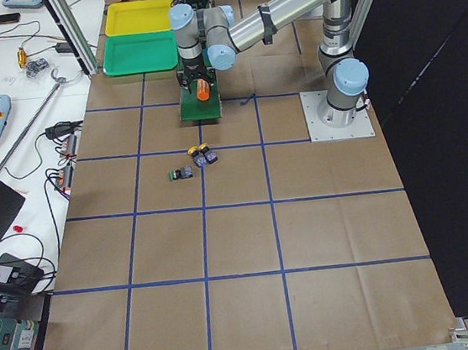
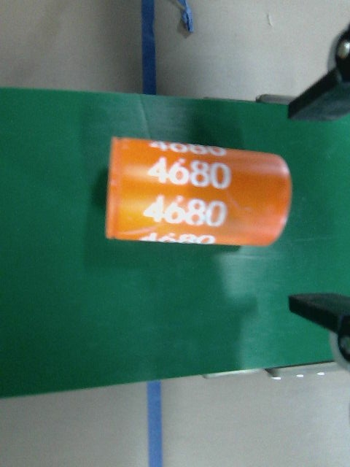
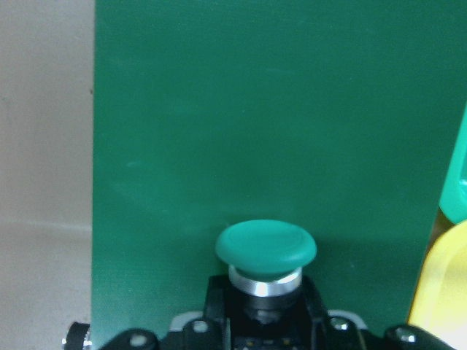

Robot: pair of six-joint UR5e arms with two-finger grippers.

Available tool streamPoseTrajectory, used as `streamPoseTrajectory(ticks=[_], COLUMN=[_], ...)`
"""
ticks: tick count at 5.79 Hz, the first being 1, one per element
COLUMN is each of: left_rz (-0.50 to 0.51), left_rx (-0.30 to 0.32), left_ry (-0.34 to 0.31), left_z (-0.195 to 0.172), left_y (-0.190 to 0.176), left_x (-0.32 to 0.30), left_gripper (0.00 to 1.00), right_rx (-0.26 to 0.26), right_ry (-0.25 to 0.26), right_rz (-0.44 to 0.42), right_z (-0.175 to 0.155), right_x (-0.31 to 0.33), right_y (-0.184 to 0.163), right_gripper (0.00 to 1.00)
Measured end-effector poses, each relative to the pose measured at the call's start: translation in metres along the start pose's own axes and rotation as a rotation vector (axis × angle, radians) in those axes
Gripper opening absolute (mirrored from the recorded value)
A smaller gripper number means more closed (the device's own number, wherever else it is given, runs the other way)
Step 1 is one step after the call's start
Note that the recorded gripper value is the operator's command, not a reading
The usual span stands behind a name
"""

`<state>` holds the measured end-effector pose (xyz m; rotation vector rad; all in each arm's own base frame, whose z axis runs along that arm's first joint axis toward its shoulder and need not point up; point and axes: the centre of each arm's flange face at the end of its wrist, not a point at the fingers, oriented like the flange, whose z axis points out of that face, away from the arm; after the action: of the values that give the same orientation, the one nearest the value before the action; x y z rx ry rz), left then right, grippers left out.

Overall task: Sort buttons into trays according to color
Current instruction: 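Carry the green button into the green tray with the right gripper while left returns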

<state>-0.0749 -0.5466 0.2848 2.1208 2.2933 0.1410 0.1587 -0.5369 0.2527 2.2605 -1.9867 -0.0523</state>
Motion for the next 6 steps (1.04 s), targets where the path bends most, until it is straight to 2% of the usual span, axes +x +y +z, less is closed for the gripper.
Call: streamPoseTrajectory(ticks=[1, 3, 4, 5, 6], left_rz=[-0.165, -0.53, -0.716, -0.913, -1.134], left_rx=[0.003, 0.015, 0.021, 0.027, 0.037], left_ry=[-0.004, -0.004, -0.026, -0.051, -0.07], left_z=[-0.002, 0.008, 0.011, 0.016, 0.023], left_y=[0.046, 0.157, 0.199, 0.225, 0.238], left_x=[-0.007, -0.029, -0.049, -0.07, -0.088], left_gripper=[0.85, 0.85, 0.85, 0.87, 0.88], right_rx=[-0.009, -0.005, 0.023, 0.059, 0.088], right_ry=[0.035, 0.155, 0.19, 0.221, 0.247], right_rz=[0.004, 0.014, 0.006, -0.003, -0.002], right_z=[-0.017, -0.067, -0.073, -0.066, -0.047], right_x=[0.004, 0.041, 0.071, 0.106, 0.136], right_y=[0.006, 0.006, -0.007, -0.03, -0.058], right_gripper=[0.06, 0.07, 0.07, 0.09, 0.24])
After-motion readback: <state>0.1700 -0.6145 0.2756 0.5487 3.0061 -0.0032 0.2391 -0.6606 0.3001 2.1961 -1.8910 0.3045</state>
